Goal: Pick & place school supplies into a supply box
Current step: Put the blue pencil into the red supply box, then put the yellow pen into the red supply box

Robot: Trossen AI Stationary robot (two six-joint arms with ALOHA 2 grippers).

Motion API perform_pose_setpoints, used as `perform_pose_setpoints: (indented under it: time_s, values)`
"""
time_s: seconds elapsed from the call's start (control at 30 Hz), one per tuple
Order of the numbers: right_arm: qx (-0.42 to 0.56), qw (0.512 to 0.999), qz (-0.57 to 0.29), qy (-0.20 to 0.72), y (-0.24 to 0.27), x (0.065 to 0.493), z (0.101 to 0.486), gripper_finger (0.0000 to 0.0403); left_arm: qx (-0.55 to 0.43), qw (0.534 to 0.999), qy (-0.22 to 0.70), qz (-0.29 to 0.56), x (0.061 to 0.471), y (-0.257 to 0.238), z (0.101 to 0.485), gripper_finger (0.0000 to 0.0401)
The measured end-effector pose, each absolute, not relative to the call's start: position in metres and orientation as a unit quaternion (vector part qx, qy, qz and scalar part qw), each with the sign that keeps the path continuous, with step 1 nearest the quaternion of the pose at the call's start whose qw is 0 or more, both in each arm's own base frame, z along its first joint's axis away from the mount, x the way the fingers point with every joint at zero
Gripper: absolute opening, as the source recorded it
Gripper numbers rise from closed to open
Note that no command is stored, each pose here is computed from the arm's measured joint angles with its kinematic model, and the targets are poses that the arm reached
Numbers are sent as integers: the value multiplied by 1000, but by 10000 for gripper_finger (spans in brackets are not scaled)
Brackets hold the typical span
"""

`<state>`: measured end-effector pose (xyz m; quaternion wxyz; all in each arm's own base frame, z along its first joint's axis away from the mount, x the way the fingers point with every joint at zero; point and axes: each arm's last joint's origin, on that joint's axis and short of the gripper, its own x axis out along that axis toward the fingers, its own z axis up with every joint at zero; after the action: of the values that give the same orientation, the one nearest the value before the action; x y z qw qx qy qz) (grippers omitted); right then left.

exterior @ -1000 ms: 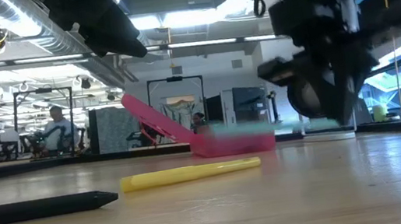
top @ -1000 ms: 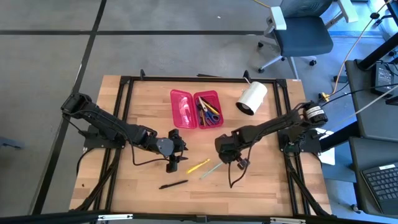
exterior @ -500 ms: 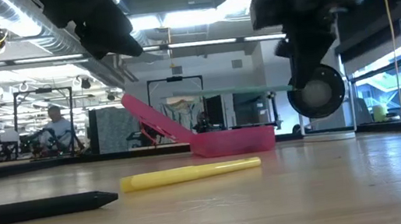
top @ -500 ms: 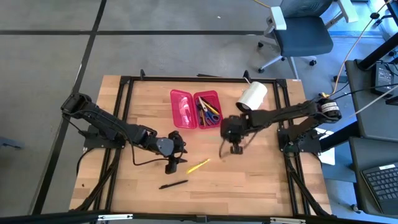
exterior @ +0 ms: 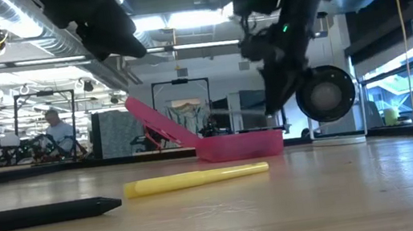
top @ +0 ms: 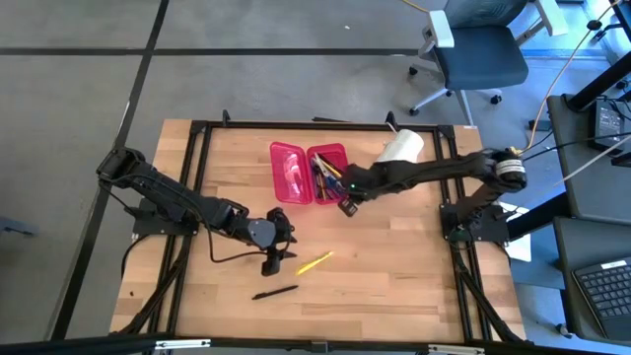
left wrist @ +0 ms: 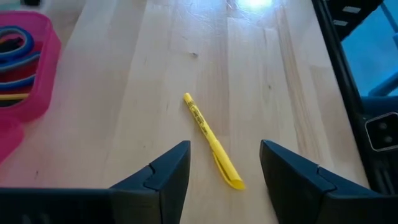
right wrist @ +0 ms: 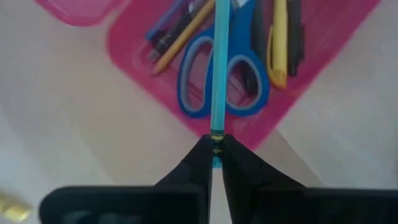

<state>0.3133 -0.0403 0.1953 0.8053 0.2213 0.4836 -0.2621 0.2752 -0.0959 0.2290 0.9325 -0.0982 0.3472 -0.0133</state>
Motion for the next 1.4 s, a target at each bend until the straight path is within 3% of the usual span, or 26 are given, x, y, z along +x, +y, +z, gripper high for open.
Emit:
perform_pose_setpoints:
  time_s: [0.23,0.73,1.13,1.4]
  values:
    - [230,794,-272,493,-61,325,167,30,-97,933,347,-9,275,-96,229,187]
    - [240,785,-264,506,-72,324,161,34,-90,934,345,-10,275,-96,229,185]
    - [186,800,-237,518,-72,322,164,115,-85,935,345,-13,275,-96,229,186]
    - [83,853,-188,480,-61,327,211,132,-85,935,344,-12,275,-96,229,186]
